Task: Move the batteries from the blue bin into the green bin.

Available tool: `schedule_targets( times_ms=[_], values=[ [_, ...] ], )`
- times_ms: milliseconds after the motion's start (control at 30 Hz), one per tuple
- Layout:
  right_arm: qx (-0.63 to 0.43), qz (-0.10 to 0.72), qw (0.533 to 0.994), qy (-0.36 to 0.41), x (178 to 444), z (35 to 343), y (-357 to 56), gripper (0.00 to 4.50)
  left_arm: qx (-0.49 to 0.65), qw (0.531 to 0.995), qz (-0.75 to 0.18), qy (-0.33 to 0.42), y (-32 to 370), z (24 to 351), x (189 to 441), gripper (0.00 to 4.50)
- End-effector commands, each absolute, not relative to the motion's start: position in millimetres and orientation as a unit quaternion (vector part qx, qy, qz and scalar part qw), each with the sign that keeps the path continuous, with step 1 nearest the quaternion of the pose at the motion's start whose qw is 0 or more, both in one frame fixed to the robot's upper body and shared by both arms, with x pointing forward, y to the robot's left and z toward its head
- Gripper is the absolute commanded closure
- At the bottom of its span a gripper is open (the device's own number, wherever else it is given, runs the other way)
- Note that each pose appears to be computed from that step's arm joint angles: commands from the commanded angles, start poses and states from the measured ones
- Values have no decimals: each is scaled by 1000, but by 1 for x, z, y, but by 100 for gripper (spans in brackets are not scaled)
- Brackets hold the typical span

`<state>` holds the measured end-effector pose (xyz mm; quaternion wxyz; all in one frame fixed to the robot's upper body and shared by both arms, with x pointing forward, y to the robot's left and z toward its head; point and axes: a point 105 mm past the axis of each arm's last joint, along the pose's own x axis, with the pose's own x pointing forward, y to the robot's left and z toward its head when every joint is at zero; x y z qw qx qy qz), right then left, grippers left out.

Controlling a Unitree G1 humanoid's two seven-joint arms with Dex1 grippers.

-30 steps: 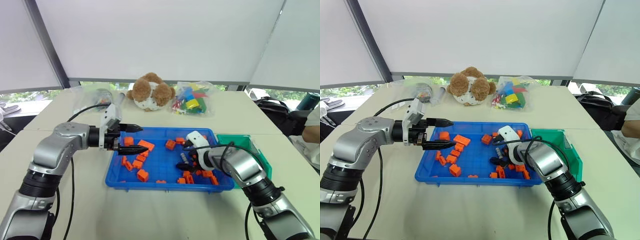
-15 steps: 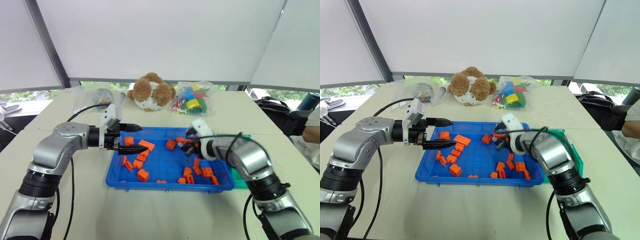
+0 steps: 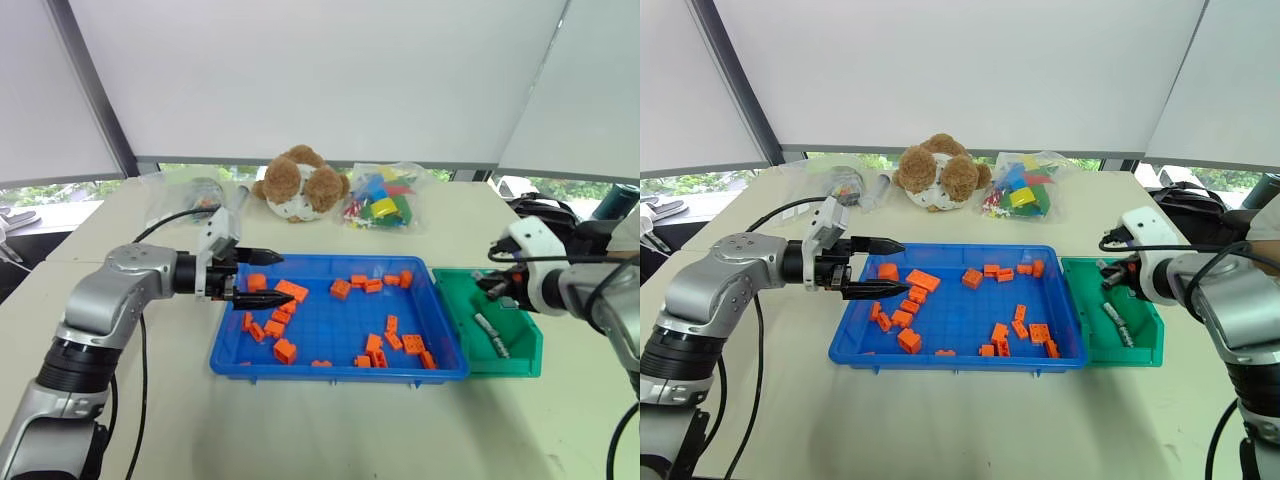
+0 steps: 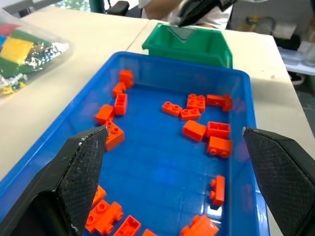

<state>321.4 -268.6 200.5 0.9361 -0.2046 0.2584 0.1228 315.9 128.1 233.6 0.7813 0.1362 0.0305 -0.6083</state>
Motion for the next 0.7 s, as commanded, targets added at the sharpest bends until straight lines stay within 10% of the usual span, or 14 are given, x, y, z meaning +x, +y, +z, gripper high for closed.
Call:
schedule_targets(
  times_ms=[33, 200, 700],
  values=[
    [-211, 131, 941, 228, 316, 213, -266, 263, 149, 778, -610, 21, 130, 243, 314, 0],
    [-217, 162, 940, 207, 313, 224, -255, 5, 149, 776, -613, 28, 132, 242, 313, 0],
    [-246, 381, 885, 103, 281, 257, -174, 5, 142, 774, -616, 35, 138, 244, 304, 0]
  ],
)
